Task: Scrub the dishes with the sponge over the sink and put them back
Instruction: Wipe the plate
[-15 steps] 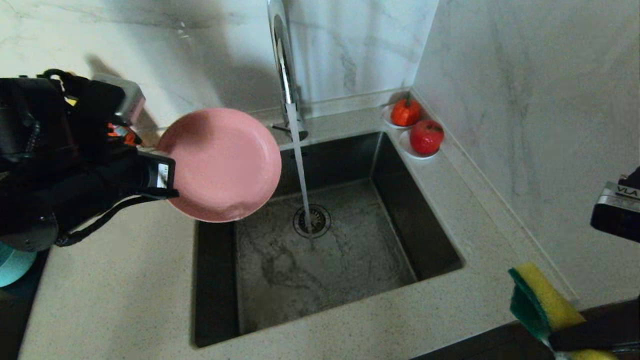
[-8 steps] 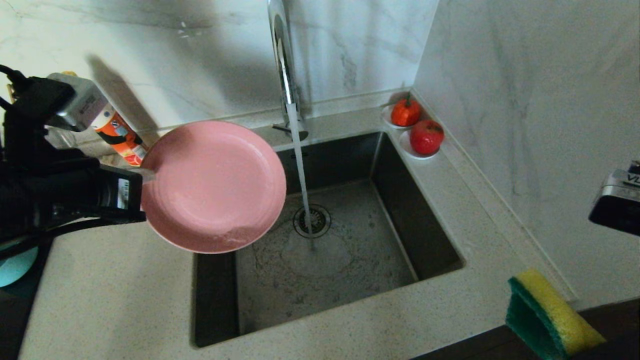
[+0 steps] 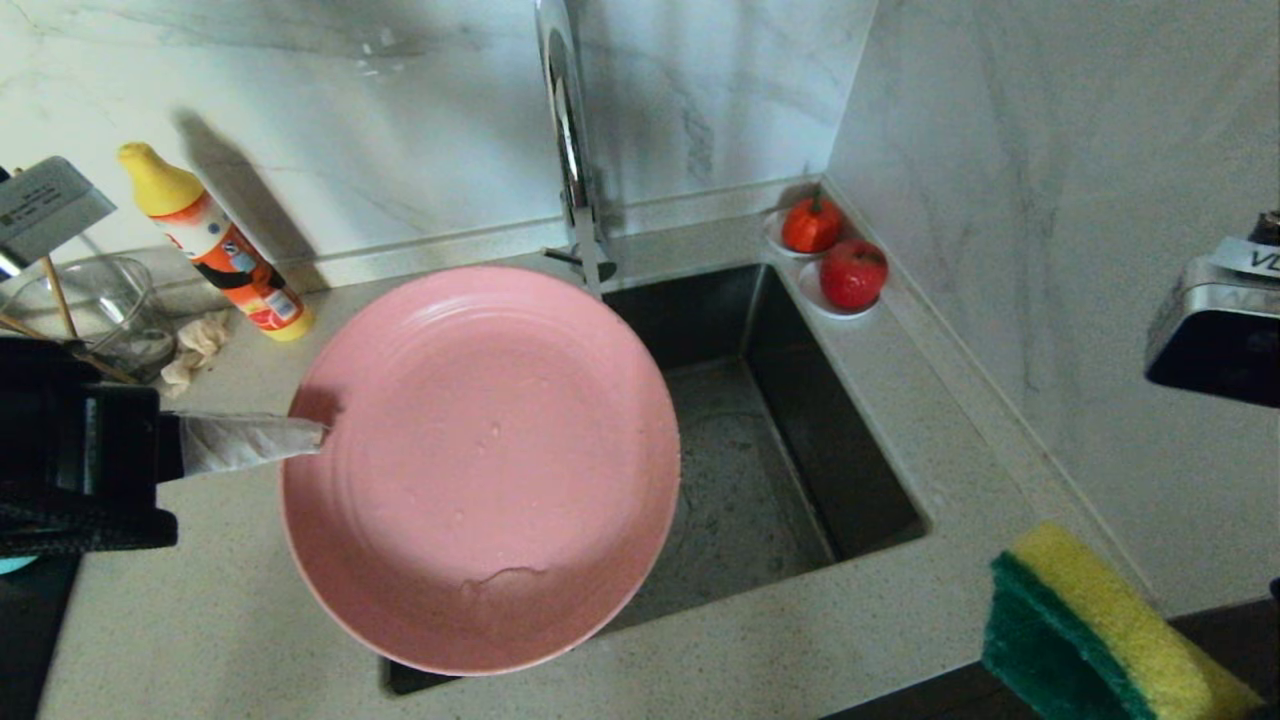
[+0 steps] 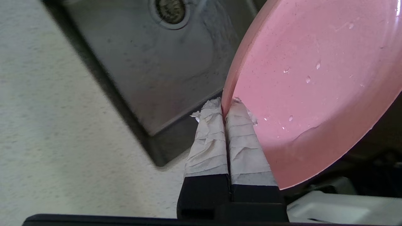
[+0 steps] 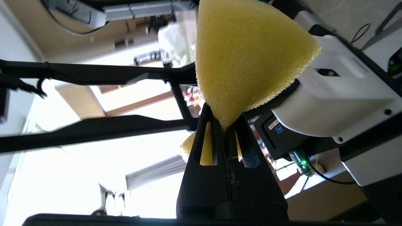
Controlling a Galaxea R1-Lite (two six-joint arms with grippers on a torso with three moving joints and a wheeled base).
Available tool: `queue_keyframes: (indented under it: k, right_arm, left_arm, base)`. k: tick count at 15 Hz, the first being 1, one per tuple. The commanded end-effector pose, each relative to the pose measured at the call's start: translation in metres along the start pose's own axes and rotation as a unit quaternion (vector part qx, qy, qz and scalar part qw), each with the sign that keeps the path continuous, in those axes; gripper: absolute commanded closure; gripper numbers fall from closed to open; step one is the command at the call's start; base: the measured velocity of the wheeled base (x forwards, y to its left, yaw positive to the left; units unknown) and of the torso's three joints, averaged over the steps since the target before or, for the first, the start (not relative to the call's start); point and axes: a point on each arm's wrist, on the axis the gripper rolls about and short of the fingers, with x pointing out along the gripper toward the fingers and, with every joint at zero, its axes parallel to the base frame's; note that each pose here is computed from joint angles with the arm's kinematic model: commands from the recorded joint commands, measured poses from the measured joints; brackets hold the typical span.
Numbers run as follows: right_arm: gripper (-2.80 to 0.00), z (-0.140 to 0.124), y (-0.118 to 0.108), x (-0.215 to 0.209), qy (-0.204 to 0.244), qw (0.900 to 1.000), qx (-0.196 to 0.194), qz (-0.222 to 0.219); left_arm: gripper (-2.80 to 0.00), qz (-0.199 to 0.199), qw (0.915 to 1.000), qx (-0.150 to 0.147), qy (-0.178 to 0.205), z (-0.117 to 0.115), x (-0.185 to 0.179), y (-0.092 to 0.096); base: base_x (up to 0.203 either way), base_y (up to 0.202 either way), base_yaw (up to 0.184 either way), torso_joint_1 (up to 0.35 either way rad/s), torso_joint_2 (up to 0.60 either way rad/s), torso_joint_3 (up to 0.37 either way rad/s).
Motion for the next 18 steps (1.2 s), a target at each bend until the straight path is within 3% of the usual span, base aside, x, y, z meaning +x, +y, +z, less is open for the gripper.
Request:
queue_keyframes:
  k: [1, 4, 8, 11, 14, 18]
  right_arm:
    - [0.0, 0.022, 0.002, 0.026, 0.042, 0.999, 0.002, 0.006]
    - [0.0, 0.044, 0.005, 0.052, 0.07, 0.997, -0.001, 0.01]
    - [0.0, 0.067, 0.009, 0.089, 0.103, 0.995, -0.01, 0.014]
    - [0.0, 0.081, 0.015, 0.114, 0.119, 0.993, -0.019, 0.019]
    - [0.0, 0.093, 0.006, 0.145, 0.139, 0.99, -0.014, 0.015]
    - [0.0, 0.099, -0.005, 0.165, 0.148, 0.989, -0.008, 0.01]
  left_arm:
    - [0.0, -0.01, 0.9999, 0.004, -0.006, -0.005, -0.008, -0.002]
    - [0.0, -0.011, 0.9999, 0.01, -0.004, -0.007, -0.008, -0.002]
    - [0.0, -0.013, 0.9983, 0.057, 0.009, -0.018, -0.003, 0.0]
    - [0.0, -0.017, 0.9982, 0.057, -0.007, -0.019, 0.001, 0.0]
    - [0.0, -0.018, 0.9976, 0.058, -0.032, -0.017, 0.002, 0.0]
    - [0.0, -0.026, 0.9971, 0.065, -0.029, -0.015, 0.008, -0.002]
  base:
    - [0.0, 0.0, 0.0, 0.0, 0.0, 0.0]
    - [0.0, 0.0, 0.0, 0.0, 0.0, 0.0]
    - [0.0, 0.0, 0.0, 0.0, 0.0, 0.0]
    - [0.0, 0.0, 0.0, 0.0, 0.0, 0.0]
    - [0.0, 0.0, 0.0, 0.0, 0.0, 0.0]
    - [0.0, 0.0, 0.0, 0.0, 0.0, 0.0]
